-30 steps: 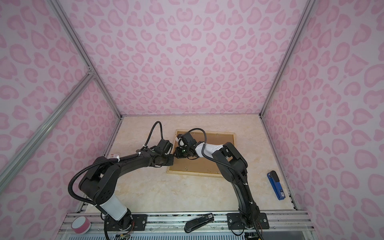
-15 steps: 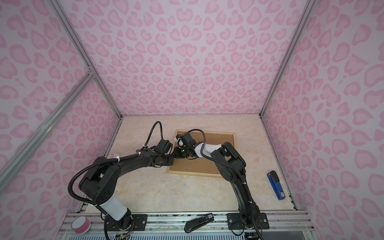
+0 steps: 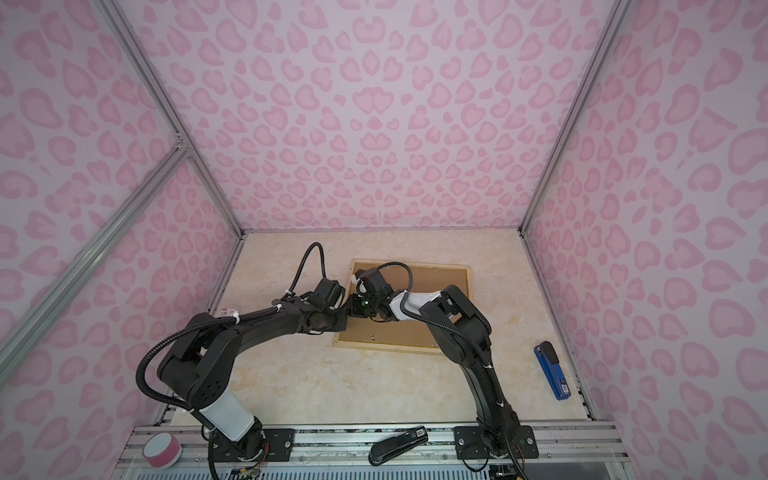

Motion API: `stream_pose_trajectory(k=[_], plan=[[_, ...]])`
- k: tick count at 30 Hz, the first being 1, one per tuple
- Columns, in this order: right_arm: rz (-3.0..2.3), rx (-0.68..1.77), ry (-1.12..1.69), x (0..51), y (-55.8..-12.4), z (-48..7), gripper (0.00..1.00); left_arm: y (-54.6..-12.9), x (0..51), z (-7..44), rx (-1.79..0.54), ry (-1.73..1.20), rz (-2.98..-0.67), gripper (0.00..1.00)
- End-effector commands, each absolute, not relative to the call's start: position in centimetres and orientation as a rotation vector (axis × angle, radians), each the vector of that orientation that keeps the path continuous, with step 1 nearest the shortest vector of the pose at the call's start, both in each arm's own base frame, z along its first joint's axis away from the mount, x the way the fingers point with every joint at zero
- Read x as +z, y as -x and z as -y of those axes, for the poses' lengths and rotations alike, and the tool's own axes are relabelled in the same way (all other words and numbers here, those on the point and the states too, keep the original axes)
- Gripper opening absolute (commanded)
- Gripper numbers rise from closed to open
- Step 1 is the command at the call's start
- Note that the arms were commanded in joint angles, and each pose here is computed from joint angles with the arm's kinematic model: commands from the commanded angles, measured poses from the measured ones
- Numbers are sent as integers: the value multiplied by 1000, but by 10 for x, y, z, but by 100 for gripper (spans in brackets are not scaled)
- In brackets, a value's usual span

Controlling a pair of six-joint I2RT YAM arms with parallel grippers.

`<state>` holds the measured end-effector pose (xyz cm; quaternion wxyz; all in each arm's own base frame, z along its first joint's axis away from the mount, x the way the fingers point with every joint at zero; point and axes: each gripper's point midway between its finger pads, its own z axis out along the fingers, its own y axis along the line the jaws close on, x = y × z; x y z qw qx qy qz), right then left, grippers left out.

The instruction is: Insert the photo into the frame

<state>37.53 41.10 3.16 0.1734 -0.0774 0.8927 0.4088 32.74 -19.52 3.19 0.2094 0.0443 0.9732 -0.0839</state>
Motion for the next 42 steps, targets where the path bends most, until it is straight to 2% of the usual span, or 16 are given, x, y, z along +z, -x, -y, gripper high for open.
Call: stream_pose_trajectory(k=[1,17,42], plan=[[-2542,1018,83,10,-389,-395,23,-319,24,202,-287,-135,-2750,16],[-2576,964,117,12,-364,-387,23,-319,21,197,-255,-101,-2758,14],[-2567,898,36,0,-378,-390,23,-313,21,208,-316,-113,-2770,12]])
